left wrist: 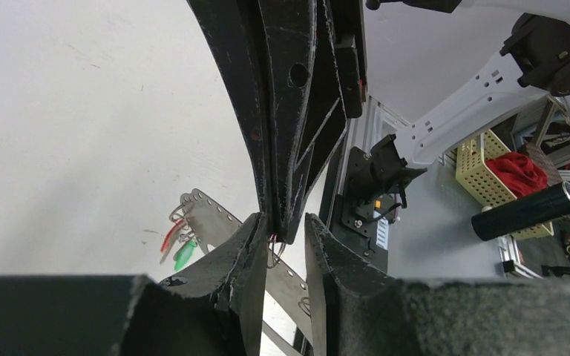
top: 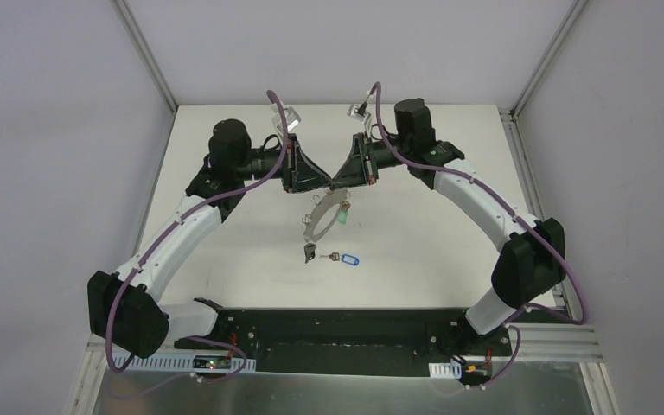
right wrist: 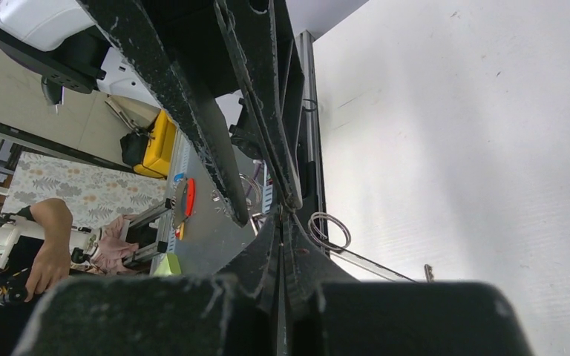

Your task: Put the keys on the keyring

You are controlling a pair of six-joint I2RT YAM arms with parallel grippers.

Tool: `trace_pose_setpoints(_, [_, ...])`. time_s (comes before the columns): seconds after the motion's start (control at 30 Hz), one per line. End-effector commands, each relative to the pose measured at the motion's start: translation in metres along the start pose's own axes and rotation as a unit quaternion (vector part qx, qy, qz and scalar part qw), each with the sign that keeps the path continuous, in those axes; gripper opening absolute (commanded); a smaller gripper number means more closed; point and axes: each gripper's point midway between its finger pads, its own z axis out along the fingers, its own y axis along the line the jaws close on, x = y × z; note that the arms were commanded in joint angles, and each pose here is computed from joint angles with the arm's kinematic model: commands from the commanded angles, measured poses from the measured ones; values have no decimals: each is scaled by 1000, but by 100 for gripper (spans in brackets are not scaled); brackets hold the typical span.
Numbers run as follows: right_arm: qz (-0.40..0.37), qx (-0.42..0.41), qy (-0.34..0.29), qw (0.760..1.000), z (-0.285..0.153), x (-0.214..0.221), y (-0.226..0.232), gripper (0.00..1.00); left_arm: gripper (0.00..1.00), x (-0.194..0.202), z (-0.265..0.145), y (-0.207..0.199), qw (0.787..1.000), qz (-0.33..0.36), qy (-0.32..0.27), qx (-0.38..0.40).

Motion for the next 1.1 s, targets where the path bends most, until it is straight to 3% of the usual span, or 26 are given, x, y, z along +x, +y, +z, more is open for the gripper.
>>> trace_pose_setpoints(0.0, [-41, -22, -21, 999, -6, -19, 18, 0, 25, -8, -3, -22, 999, 27, -14, 38])
trace_pose_setpoints(0.17, [-36, -36, -23, 998, -7, -18, 21, 0, 35, -11, -6, -14, 999, 31, -24, 23])
trace_pose_setpoints(0.57, [-39, -44, -26, 998, -13, -18, 24, 0, 36, -6, -11, -11, 998, 44, -28, 20])
trace_pose_setpoints(1.07, [-40, -50, -26, 998, -15, -18, 25, 0, 12, 0, -10, -8, 999, 38, -22, 18])
